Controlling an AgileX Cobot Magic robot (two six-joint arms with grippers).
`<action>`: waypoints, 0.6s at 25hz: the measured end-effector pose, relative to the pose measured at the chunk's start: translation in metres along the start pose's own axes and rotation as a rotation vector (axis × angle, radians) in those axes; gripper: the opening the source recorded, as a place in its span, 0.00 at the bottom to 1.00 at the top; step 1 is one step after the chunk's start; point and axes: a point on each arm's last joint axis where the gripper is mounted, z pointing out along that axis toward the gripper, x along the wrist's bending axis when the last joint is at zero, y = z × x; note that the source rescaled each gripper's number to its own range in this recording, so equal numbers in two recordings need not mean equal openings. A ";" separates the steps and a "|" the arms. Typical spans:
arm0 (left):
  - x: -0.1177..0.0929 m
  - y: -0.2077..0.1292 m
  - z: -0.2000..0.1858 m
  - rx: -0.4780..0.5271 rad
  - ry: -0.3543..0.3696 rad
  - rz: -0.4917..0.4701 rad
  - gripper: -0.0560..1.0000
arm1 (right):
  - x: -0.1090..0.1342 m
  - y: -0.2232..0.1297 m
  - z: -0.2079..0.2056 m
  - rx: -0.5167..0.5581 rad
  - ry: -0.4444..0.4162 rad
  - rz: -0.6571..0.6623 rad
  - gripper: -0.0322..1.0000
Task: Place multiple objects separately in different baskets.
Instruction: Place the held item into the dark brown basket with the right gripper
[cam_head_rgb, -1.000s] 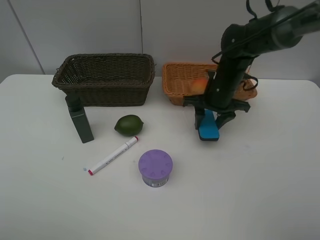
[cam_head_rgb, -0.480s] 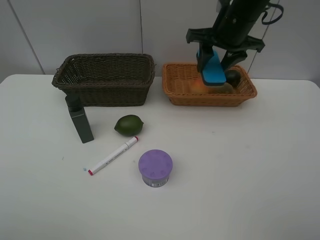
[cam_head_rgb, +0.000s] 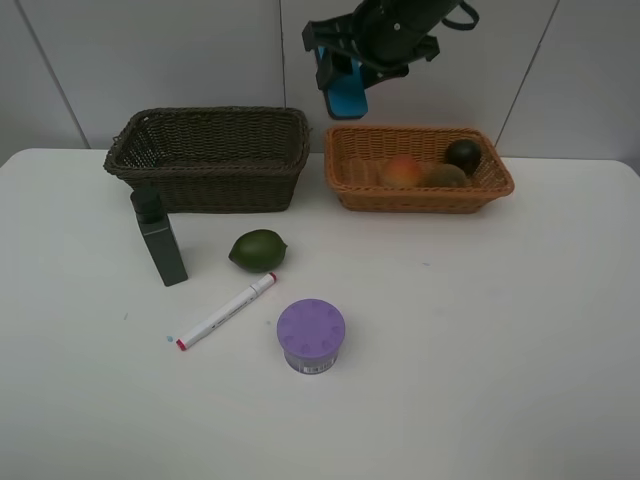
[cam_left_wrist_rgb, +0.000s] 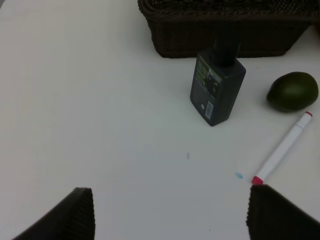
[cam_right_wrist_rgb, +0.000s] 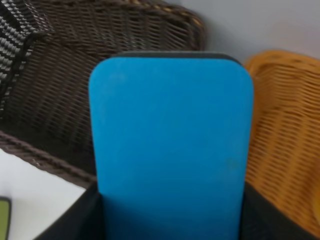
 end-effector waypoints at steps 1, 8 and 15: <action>0.000 0.000 0.000 0.000 0.000 0.000 0.83 | 0.002 0.002 0.010 0.001 0.020 -0.012 0.07; 0.000 0.000 0.000 0.000 0.000 0.000 0.83 | 0.029 0.018 0.084 -0.029 0.118 -0.102 0.07; 0.000 0.000 0.000 0.000 0.000 0.000 0.83 | 0.043 0.013 0.126 -0.019 0.143 -0.125 0.07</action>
